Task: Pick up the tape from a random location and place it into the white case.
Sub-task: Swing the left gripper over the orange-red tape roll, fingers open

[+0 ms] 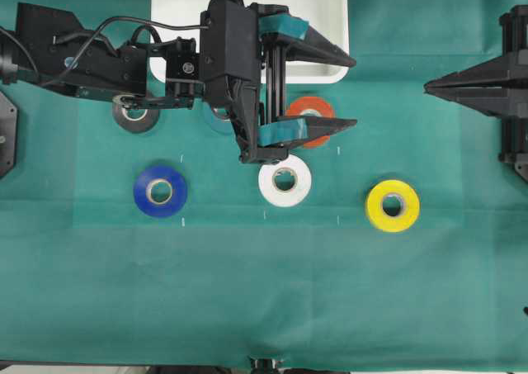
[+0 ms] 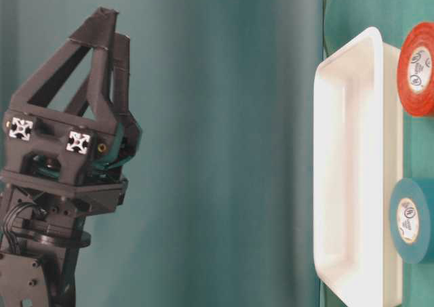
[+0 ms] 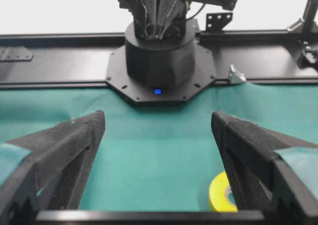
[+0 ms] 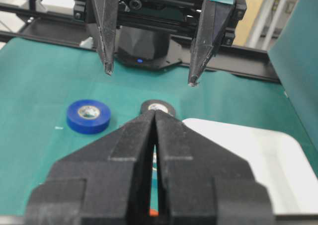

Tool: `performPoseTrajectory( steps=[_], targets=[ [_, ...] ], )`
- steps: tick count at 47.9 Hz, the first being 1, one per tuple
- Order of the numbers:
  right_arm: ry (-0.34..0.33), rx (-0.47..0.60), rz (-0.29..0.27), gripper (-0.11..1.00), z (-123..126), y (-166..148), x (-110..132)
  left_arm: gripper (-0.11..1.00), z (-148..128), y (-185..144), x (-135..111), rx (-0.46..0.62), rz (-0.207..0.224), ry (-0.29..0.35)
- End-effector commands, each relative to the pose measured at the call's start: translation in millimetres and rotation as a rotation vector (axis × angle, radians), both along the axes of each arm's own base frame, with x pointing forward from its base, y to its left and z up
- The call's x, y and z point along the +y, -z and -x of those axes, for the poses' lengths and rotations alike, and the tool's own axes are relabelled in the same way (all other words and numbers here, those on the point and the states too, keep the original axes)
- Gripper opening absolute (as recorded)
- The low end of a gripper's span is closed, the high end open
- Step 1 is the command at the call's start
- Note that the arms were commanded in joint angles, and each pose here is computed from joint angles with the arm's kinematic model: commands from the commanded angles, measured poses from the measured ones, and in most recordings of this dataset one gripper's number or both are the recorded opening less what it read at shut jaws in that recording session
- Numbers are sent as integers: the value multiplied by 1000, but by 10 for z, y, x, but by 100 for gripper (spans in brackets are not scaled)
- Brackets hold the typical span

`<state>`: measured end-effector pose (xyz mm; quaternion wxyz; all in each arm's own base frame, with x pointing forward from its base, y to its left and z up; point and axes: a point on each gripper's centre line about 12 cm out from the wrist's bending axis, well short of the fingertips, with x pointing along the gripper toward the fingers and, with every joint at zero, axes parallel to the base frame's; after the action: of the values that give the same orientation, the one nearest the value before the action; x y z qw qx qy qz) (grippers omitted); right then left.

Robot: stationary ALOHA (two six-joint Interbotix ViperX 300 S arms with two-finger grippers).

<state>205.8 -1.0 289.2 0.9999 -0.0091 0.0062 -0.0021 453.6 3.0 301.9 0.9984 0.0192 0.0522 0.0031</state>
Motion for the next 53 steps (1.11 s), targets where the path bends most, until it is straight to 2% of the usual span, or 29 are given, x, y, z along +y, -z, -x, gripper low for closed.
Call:
performPoseTrajectory(
  steps=[1, 8, 15, 23, 33, 41, 53],
  targets=[
    [0, -23, 2, 0, -26, -98, 0, 100, -3, -157, 27, -35, -3, -5],
    [2, -23, 2, 0, -26, -98, -3, 100, -4, -128, 55, 0, 3, -12],
    [0, -23, 2, 0, -26, -98, 0, 100, -36, -80, 76, 89, 11, -17],
    [0, -11, 0, 0, -26, -84, 0, 100, -127, -13, 76, 265, 18, -17],
    [0, 2, -5, 0, -26, -69, 0, 100, -272, 43, 75, 479, 64, -30],
    [2, 3, -5, 0, -26, -68, -4, 100, -360, 63, 75, 631, 70, -34],
    [0, 5, -8, 0, -26, -66, 0, 100, -446, 20, 76, 728, 70, -35]
  ],
)
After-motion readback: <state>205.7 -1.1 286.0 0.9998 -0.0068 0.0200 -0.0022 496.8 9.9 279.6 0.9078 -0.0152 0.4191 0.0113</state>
